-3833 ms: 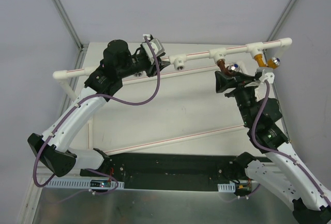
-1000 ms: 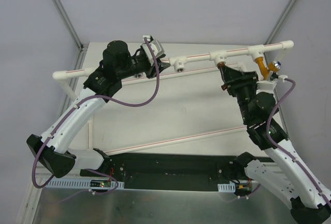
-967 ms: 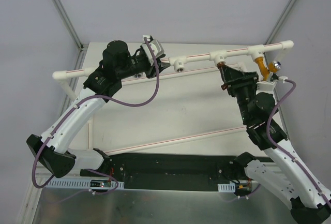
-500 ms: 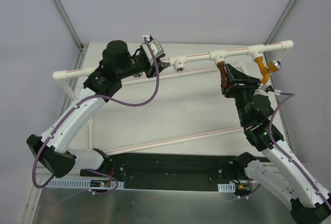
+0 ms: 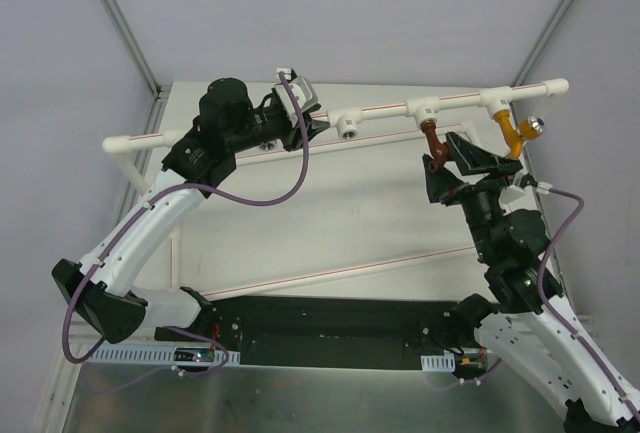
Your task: Install the water faucets
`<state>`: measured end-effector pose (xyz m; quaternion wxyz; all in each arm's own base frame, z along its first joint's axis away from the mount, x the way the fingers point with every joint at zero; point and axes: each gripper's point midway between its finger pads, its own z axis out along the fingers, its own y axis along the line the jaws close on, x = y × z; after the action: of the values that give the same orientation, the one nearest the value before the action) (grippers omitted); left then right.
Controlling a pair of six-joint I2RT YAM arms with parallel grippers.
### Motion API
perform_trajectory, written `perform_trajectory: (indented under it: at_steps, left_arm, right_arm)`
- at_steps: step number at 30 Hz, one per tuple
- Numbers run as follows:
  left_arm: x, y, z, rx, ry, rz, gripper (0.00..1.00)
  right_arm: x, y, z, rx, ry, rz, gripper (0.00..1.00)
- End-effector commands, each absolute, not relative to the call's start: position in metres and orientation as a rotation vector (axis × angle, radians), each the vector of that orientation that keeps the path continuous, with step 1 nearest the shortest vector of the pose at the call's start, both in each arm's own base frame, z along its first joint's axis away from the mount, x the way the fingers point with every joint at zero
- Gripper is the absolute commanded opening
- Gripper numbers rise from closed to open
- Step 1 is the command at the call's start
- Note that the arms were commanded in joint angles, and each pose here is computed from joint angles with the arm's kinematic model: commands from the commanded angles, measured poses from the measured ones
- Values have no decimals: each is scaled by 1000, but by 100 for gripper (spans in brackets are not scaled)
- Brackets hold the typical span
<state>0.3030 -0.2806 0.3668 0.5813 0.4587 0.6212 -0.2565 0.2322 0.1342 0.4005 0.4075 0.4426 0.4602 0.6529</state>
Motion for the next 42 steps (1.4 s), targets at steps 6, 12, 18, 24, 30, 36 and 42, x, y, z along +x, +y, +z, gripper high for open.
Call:
perform_trajectory:
  at_steps: [6, 12, 18, 24, 30, 36, 42]
  left_arm:
    - [248, -240, 204, 1137, 2183, -673, 2]
    - [248, -240, 204, 1137, 2183, -673, 2]
    - [248, -241, 205, 1139, 2181, -679, 2]
    - [248, -242, 204, 1138, 2185, -686, 2]
    - [248, -241, 202, 1138, 2189, -678, 2]
    - [248, -240, 203, 1138, 2188, -671, 3]
    - [249, -240, 202, 1136, 2190, -666, 4]
  right_arm:
    - [199, 109, 361, 1058, 1312, 1444, 89]
    - [175, 88, 355, 801, 1399, 1193, 89]
    - [146, 100, 384, 76, 1494, 856, 88]
    - [143, 121, 380, -689, 1304, 441, 87]
    - [165, 124, 407, -936, 984, 67, 87]
    - [181, 129, 429, -1071, 768, -209, 87]
    - [205, 133, 420, -1211, 741, -392, 87]
